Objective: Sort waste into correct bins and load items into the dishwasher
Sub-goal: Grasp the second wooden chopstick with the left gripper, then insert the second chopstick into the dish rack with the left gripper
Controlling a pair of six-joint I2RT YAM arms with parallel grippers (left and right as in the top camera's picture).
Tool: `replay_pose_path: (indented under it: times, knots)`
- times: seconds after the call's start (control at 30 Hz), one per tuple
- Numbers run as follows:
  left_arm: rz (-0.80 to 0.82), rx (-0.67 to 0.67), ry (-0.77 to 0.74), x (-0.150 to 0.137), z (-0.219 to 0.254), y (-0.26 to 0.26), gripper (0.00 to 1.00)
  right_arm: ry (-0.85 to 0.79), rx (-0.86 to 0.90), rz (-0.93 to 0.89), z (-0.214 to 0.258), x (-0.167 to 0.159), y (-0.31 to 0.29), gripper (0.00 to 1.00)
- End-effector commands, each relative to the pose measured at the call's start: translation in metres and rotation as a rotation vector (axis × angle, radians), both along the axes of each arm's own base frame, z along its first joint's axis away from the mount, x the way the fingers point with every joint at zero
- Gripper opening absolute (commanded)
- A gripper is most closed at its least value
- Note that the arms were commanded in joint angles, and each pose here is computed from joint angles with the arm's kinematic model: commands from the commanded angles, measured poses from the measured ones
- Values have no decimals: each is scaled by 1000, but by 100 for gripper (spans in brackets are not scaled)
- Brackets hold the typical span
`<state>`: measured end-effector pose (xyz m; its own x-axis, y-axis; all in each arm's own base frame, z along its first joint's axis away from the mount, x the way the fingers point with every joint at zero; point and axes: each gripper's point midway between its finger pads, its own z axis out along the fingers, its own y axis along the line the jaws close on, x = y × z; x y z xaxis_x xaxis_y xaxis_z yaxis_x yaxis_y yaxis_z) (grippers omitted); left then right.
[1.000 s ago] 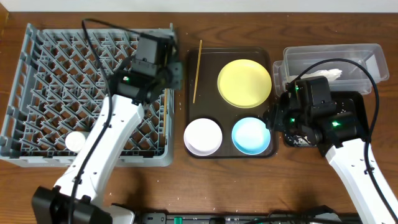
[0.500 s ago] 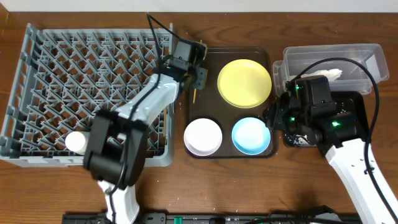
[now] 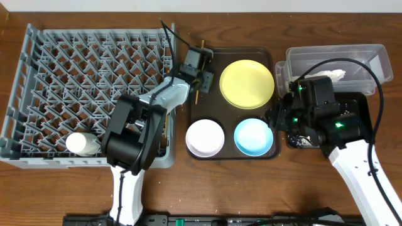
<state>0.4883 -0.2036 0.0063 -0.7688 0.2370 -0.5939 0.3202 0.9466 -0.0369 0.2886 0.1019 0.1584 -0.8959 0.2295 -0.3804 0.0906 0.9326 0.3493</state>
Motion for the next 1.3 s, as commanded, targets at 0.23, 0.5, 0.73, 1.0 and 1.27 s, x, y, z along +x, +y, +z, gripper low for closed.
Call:
replay_pose_path:
  times: [0.23,0.5,0.73,1.0,1.27]
  knots:
    - [3,35,51,-12,-22,-5,8,-3,6,4,0,0,5,61]
    - [125,-67,54,-24,43,-4,8,-3,5,5,0,0,5,61]
    - [184,-61,108,-88,141,37,8,-1,0,11,-1,-1,5,62]
    - [288,27,189,-124,156,95,8,-9,-13,28,-1,0,4,64]
    - [322,155,249,-118,100,118,8,-20,-40,11,-1,2,-1,65]
